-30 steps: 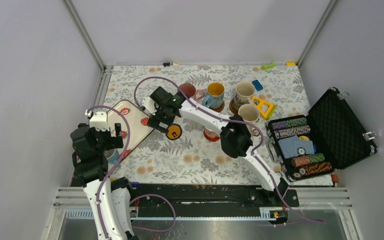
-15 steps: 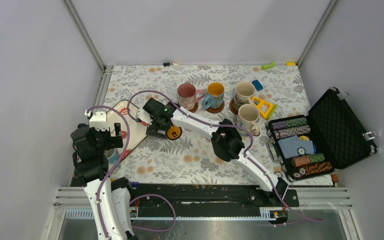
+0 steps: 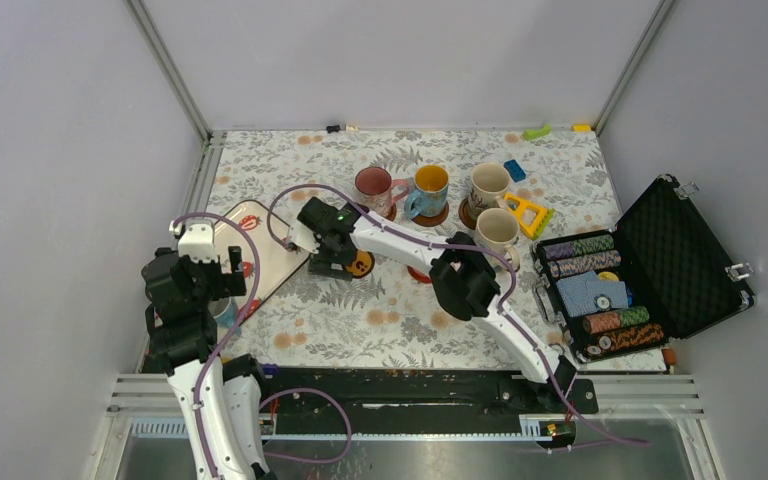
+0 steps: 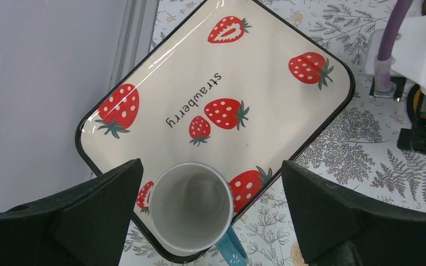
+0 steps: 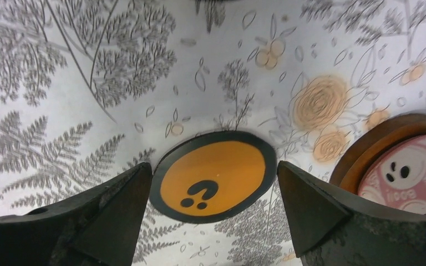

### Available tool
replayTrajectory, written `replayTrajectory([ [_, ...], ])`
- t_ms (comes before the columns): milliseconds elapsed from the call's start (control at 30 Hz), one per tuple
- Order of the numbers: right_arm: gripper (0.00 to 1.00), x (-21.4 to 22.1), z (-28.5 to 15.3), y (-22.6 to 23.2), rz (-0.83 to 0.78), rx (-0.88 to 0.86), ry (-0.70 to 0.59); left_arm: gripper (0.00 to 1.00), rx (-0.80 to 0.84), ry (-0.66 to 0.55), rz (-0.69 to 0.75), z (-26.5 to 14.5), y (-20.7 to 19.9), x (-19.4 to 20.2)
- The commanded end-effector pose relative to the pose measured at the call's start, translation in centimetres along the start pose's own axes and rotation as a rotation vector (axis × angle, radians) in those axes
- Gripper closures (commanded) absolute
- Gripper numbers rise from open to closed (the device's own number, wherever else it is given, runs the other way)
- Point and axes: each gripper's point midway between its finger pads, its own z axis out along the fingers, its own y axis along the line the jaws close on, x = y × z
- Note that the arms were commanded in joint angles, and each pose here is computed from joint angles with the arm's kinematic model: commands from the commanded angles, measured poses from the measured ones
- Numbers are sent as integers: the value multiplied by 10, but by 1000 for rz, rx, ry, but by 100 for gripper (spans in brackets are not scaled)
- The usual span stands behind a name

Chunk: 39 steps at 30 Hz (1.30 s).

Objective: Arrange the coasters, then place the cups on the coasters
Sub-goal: Move the coaster to the center of the board, then pick up the cup from the tray.

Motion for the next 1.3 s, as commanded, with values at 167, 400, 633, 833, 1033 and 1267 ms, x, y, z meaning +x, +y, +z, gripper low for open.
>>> replayTrajectory([
  [167,10,27,-32,17,10,-95,81,1,-18,-69,12,-2,4,-14],
  [400,8,7,-131,18,53,-127,-61,1,-98,17,62,-5,24,-14],
  [633,0,47,-240,63,13,-191,-314,1,-128,191,163,-9,37,14],
  [833,0,100,-267,106,-115,-267,-380,1,-92,344,169,20,38,54],
  [1033,0,125,-247,112,-144,-264,-326,1,-27,447,121,42,34,76],
  [1267,0,130,-238,118,-140,-284,-320,1,-1,499,116,51,33,89],
])
